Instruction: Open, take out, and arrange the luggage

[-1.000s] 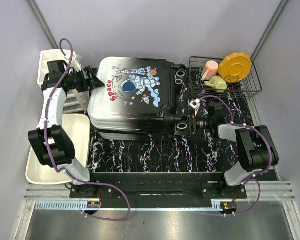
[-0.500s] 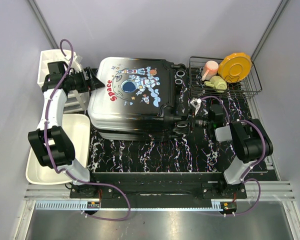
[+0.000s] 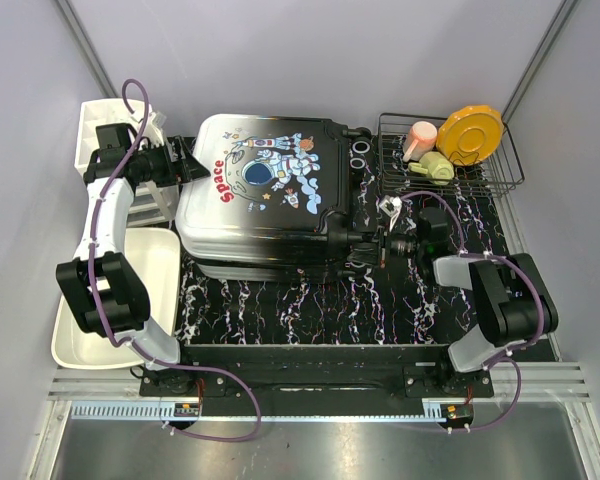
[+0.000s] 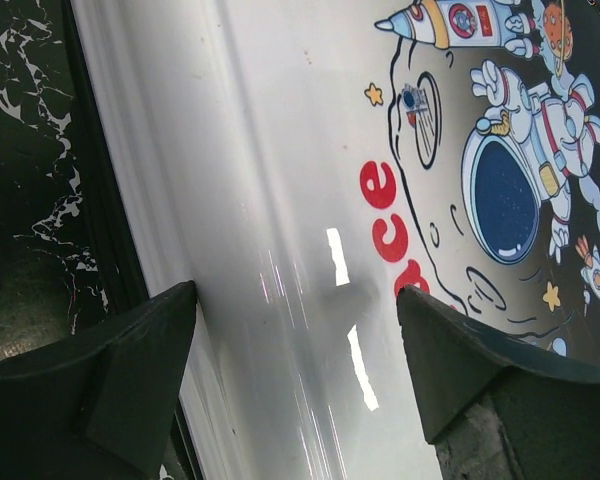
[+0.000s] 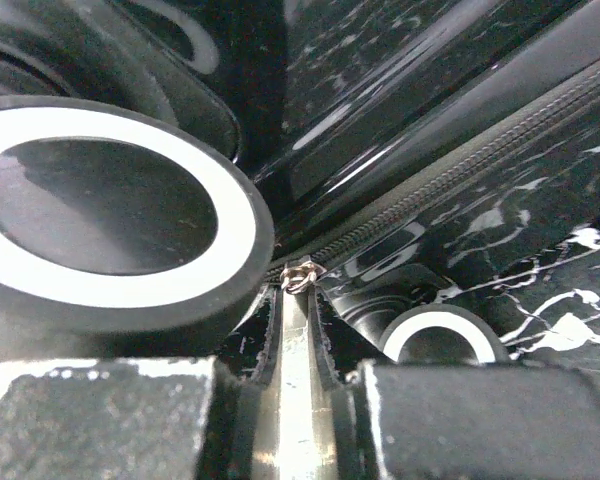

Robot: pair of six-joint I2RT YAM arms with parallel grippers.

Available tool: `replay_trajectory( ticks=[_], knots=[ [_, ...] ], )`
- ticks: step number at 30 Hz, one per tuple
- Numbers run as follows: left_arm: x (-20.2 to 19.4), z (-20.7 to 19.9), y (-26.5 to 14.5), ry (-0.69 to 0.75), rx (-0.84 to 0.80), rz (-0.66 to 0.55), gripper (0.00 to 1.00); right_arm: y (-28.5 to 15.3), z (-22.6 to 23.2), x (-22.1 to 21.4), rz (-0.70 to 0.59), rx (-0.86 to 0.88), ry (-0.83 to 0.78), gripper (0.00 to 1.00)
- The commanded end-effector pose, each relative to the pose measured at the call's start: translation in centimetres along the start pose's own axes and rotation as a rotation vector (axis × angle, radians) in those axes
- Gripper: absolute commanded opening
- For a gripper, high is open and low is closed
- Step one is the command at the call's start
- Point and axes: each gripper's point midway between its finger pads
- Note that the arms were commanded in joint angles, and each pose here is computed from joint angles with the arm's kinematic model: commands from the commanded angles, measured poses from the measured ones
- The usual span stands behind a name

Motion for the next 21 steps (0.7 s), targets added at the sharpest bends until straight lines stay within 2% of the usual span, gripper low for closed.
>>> replay_trajectory(
  ticks=[1, 8, 21],
  knots=[
    [0.3, -2.9, -0.6, 0.020, -0.080, 0.007, 0.84, -1.0, -1.6, 3.9, -0.046, -0.163, -0.100, 0.00],
    [-0.3, -1.8, -0.3, -0.009, -0.066, 0.023, 0.84, -2.2, -4.6, 7.8, -0.102, -0.273, -0.020, 0.00],
    [-0.6, -1.2, -0.3, 0.005, -0.059, 0.045, 0.84, -0.3, -6.9, 13.6, -0.088, -0.210, -0.204, 0.00]
  ],
)
Point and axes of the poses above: each gripper's point midway between its finger pads, its own y axis out along the fingers, its own z axis along the line the jaws close on, x = y × z, and after that the axes turned 11 degrees about y, right-handed
